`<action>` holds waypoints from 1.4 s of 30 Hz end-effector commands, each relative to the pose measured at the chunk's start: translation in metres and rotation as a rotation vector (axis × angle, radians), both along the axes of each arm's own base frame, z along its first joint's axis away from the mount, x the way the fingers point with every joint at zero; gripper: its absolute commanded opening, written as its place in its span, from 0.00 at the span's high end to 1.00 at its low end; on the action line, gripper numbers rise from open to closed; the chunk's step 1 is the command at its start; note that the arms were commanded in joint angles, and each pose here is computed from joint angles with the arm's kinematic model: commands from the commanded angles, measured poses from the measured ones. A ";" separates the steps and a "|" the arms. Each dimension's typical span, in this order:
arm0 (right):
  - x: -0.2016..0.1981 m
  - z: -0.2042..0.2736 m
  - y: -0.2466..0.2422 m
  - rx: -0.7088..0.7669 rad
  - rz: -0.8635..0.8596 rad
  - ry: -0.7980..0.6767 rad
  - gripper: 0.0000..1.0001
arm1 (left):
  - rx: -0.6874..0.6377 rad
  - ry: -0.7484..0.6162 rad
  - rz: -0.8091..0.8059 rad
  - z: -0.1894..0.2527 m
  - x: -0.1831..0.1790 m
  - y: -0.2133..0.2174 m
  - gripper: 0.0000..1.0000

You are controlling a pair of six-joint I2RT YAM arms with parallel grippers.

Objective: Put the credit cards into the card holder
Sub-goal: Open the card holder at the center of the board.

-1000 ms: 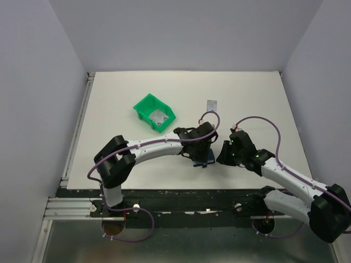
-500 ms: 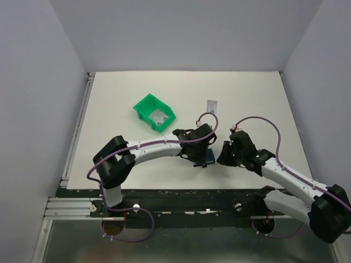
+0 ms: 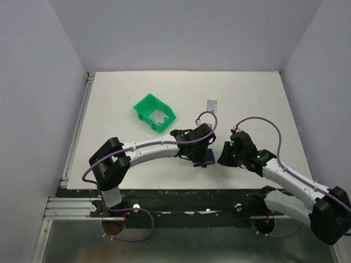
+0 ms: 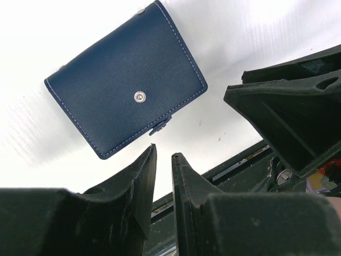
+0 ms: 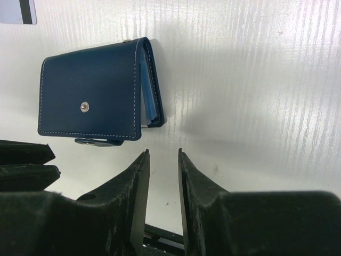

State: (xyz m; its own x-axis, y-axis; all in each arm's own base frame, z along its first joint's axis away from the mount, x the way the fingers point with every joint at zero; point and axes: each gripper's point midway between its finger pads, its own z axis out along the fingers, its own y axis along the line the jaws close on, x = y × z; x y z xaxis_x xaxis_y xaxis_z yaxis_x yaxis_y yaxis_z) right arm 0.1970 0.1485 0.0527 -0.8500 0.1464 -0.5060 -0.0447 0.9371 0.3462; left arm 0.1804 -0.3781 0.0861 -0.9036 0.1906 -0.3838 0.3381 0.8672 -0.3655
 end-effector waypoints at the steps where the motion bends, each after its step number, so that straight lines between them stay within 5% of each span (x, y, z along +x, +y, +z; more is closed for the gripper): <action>1: 0.004 0.007 -0.006 -0.018 -0.031 -0.015 0.64 | -0.029 -0.060 -0.015 0.015 0.004 -0.001 0.67; 25: -0.002 0.023 -0.028 -0.049 -0.108 -0.079 0.63 | -0.078 -0.179 -0.030 0.049 0.005 0.020 0.67; 42: 0.000 0.008 0.002 0.079 -0.084 -0.008 0.62 | -0.006 -0.189 -0.035 0.028 0.012 0.026 0.67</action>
State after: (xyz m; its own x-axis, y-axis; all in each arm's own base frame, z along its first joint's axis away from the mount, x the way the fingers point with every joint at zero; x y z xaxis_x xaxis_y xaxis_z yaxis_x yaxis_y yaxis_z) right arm 0.1929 0.1391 0.0603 -0.8347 0.2097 -0.5093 0.0220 0.9366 0.3497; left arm 0.1858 -0.3581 0.1194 -0.8202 0.2160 -0.5298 0.4379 0.8330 -0.3383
